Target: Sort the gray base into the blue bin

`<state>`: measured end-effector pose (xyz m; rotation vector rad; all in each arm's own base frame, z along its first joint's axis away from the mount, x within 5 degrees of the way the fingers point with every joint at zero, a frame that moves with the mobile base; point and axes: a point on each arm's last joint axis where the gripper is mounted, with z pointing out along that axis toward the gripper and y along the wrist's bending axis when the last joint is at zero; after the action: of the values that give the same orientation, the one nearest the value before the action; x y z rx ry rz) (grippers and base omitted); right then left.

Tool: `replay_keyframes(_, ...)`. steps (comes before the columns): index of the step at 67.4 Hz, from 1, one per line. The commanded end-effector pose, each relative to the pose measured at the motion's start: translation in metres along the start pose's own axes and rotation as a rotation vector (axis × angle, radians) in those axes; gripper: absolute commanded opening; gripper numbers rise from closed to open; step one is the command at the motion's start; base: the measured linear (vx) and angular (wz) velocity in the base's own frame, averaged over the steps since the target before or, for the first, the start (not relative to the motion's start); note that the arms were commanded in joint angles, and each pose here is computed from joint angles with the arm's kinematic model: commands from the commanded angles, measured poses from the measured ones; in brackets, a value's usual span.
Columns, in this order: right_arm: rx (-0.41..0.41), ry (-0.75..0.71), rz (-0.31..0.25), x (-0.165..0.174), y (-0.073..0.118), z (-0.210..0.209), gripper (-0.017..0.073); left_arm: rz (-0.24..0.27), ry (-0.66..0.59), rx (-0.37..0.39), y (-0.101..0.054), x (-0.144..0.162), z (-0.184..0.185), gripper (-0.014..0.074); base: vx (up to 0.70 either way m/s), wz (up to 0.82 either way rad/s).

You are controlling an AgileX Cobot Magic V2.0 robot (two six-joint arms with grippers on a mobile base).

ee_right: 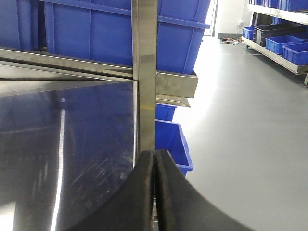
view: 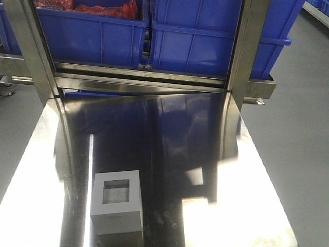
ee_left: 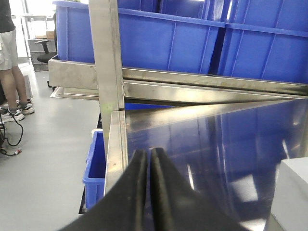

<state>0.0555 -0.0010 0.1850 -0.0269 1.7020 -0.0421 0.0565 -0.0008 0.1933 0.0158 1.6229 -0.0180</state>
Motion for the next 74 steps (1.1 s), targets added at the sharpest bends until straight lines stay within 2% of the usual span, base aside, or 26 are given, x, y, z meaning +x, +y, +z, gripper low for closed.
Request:
replay_keyframes(1, 0.004, -0.08, -0.02, -0.0056, -0.0002, -0.0004, -0.0005, -0.003, -0.091, 0.005, -0.0005, -0.0104, -0.0021, -0.0007, 0.0, 0.0)
replay_keyframes(74, 0.004, -0.081, -0.02, -0.0057, -0.0002, -0.0004, -0.0005, -0.003, -0.092, 0.005, -0.0005, -0.0105, -0.0021, -0.0007, 0.0, 0.0)
